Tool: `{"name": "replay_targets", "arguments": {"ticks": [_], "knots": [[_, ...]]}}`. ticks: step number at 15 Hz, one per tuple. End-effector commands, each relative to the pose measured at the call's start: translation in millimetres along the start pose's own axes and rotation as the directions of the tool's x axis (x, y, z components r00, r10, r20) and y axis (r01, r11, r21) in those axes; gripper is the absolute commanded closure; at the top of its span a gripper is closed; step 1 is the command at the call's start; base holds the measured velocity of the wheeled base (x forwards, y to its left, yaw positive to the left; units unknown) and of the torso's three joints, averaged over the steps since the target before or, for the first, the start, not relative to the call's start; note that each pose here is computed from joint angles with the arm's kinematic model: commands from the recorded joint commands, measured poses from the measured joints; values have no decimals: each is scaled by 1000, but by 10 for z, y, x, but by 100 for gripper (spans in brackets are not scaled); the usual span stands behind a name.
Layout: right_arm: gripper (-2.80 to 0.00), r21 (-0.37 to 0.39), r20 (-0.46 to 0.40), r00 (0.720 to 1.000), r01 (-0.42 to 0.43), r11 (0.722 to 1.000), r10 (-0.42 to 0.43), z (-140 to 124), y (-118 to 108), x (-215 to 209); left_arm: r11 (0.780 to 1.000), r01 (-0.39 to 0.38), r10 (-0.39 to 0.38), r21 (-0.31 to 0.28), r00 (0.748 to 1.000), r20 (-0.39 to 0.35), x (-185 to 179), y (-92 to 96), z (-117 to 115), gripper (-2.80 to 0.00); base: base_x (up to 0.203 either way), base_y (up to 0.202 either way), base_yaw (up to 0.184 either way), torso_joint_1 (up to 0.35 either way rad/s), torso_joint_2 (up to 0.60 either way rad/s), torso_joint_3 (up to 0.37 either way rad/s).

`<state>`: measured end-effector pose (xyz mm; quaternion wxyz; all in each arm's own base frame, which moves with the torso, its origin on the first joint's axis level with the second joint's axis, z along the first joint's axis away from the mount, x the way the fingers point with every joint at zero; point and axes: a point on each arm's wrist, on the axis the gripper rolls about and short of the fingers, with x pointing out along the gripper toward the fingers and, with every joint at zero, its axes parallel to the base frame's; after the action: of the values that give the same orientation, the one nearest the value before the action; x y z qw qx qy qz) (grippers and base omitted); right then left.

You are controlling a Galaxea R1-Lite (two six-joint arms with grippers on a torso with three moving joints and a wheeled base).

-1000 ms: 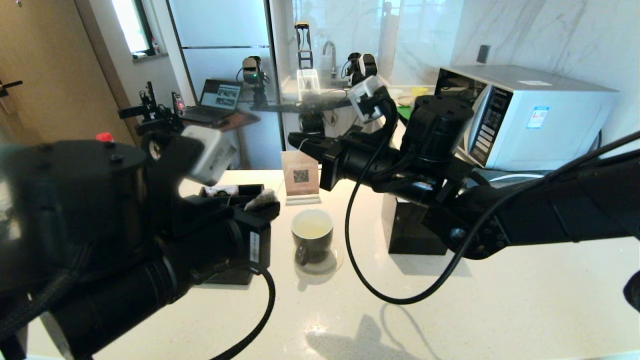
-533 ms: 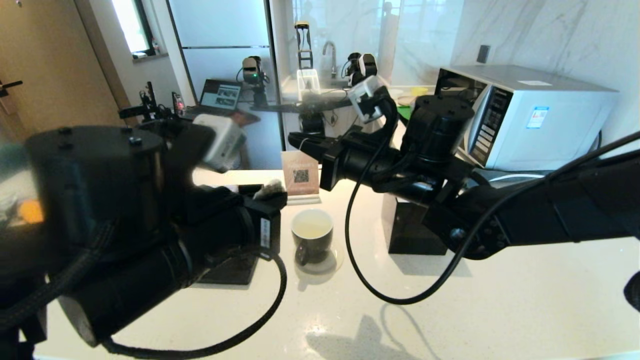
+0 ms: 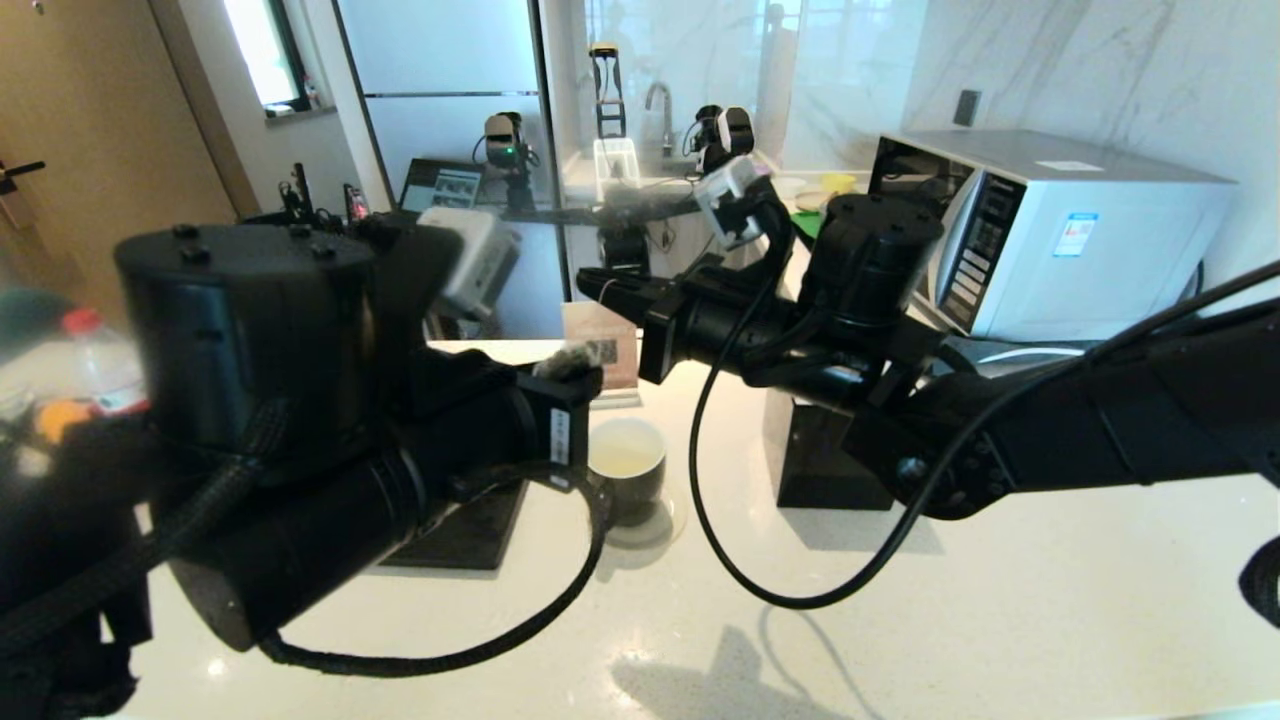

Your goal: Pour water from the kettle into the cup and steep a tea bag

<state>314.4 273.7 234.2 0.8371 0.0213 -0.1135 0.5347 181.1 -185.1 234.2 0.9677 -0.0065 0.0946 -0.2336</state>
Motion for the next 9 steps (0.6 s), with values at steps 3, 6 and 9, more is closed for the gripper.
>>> {"name": "replay_targets", "arguments": {"ticks": [3,6,9], "knots": [[0,-3,6,1000,-3,1000,3,8,0,-2,1000,-7,7,6,999,34,113,-9,-36,-280,0,0,0,0,0,0],[0,-5,8,1000,0,1000,0,23,-6,-11,1000,-18,18,11,1000,13,102,21,-105,-280,0,0,0,0,0,0],[0,-8,15,1000,2,1000,-2,61,-8,-24,999,-43,43,17,999,0,105,90,-147,-280,0,0,0,0,0,0]]}}
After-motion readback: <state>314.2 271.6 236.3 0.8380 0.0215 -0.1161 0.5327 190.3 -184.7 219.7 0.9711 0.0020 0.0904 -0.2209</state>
